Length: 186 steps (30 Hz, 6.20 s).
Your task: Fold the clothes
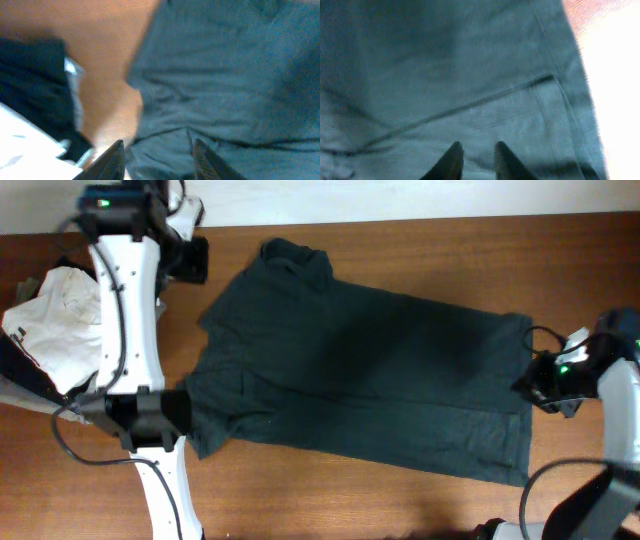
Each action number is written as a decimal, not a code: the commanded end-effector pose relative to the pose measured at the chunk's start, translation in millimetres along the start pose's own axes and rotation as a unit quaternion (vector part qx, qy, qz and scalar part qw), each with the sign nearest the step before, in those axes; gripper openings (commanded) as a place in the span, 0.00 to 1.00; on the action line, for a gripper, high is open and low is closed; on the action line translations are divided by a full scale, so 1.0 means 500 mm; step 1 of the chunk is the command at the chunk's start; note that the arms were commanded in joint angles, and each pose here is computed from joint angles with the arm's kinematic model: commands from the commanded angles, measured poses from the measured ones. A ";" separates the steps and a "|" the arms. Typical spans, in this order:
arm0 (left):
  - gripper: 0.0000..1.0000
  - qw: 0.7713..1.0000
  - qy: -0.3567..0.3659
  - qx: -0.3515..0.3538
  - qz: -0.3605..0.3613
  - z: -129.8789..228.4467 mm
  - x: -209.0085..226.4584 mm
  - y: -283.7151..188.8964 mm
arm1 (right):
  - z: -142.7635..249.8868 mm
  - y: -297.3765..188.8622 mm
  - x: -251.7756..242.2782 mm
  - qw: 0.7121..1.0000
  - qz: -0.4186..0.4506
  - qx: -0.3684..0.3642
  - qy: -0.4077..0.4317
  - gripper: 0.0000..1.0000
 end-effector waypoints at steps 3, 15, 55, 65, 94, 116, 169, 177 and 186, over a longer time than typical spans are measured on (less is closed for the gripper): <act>0.26 0.992 0.007 0.101 0.074 0.042 -0.011 0.206 | -0.015 0.145 -0.026 1.000 0.008 -0.013 0.025 0.11; 0.36 0.986 0.021 0.141 0.087 0.115 -0.014 0.370 | -0.079 0.291 -0.121 0.980 0.168 -0.043 0.100 0.04; 0.53 0.949 0.122 0.256 0.139 0.257 -0.216 0.351 | 0.014 -0.114 0.028 0.998 0.046 -0.031 0.004 0.53; 0.02 0.951 0.123 0.247 0.139 0.239 -0.218 0.332 | 0.017 -0.027 -0.011 0.997 0.072 -0.032 0.015 0.55; 0.01 0.959 0.130 0.210 0.139 0.156 -0.228 0.197 | -0.050 0.128 -0.151 0.991 0.041 -0.086 0.091 0.55; 0.03 0.961 0.132 0.197 0.138 0.149 -0.228 0.200 | -0.135 0.030 -0.144 0.973 0.137 -0.151 0.107 0.04; 0.20 0.951 -0.144 0.245 -0.120 0.275 0.070 0.371 | 0.078 0.146 -0.163 0.980 0.089 0.121 0.131 0.46; 0.34 0.960 -0.146 0.207 -0.121 0.230 0.076 0.348 | -0.010 0.158 -0.185 0.980 0.134 -0.048 0.137 0.04; 0.43 0.970 -0.102 0.220 0.014 0.216 0.040 0.322 | -0.050 0.104 -0.161 0.981 0.121 -0.054 0.142 0.55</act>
Point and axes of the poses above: each gripper's point midway between its finger pads, its own y axis out along the fingers, its own x axis along the line the jaws close on, z = x × y, the point moved 10 cm from there along -y, back along the fingers, and after that the axes turned 1 degree about -y, right-handed, at the moved point
